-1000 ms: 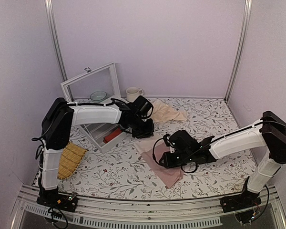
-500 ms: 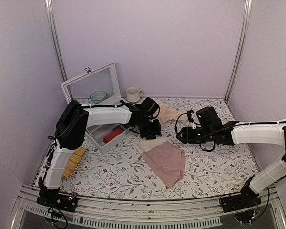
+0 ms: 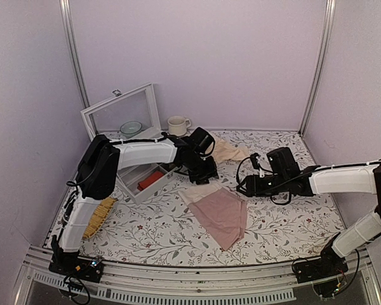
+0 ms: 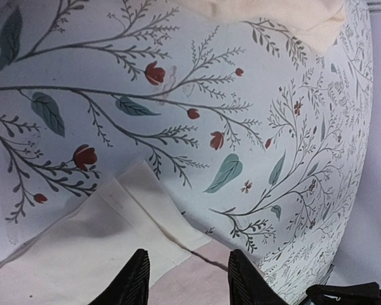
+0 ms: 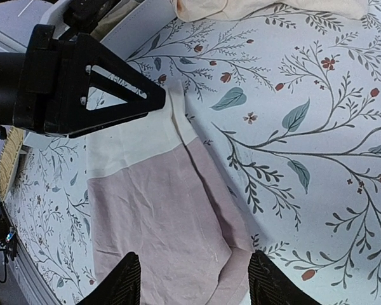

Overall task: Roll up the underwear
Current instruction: Pick up the underwear from the center of the board.

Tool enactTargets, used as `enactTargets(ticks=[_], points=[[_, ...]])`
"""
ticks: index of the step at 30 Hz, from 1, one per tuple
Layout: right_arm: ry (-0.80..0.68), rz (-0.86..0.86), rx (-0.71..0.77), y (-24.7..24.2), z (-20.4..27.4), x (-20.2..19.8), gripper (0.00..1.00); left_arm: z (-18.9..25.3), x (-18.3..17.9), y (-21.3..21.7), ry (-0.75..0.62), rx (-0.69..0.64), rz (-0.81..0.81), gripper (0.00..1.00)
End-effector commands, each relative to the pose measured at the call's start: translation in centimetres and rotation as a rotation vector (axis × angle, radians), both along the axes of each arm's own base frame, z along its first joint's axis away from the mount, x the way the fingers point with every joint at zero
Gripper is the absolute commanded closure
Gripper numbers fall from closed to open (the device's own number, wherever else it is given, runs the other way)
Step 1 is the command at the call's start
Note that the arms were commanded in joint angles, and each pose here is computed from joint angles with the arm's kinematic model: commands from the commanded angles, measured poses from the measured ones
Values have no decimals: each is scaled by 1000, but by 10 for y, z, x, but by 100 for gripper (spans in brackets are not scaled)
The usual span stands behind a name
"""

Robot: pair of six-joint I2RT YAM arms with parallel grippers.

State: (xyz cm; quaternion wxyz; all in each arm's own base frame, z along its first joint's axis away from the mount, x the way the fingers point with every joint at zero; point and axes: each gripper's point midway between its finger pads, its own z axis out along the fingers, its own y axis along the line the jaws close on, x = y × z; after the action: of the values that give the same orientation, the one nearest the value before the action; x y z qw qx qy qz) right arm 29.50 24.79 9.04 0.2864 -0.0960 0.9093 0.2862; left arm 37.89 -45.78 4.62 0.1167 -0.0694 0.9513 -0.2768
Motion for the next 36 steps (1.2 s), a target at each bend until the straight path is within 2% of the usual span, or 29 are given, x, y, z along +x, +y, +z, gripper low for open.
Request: enactTargets(ticks=[1, 36], points=[[0, 32, 16, 7, -9, 2, 43, -10, 4, 3, 21, 22, 18, 58], [152, 21, 20, -1, -82, -6, 44, -21, 8, 4, 44, 34, 38, 58]])
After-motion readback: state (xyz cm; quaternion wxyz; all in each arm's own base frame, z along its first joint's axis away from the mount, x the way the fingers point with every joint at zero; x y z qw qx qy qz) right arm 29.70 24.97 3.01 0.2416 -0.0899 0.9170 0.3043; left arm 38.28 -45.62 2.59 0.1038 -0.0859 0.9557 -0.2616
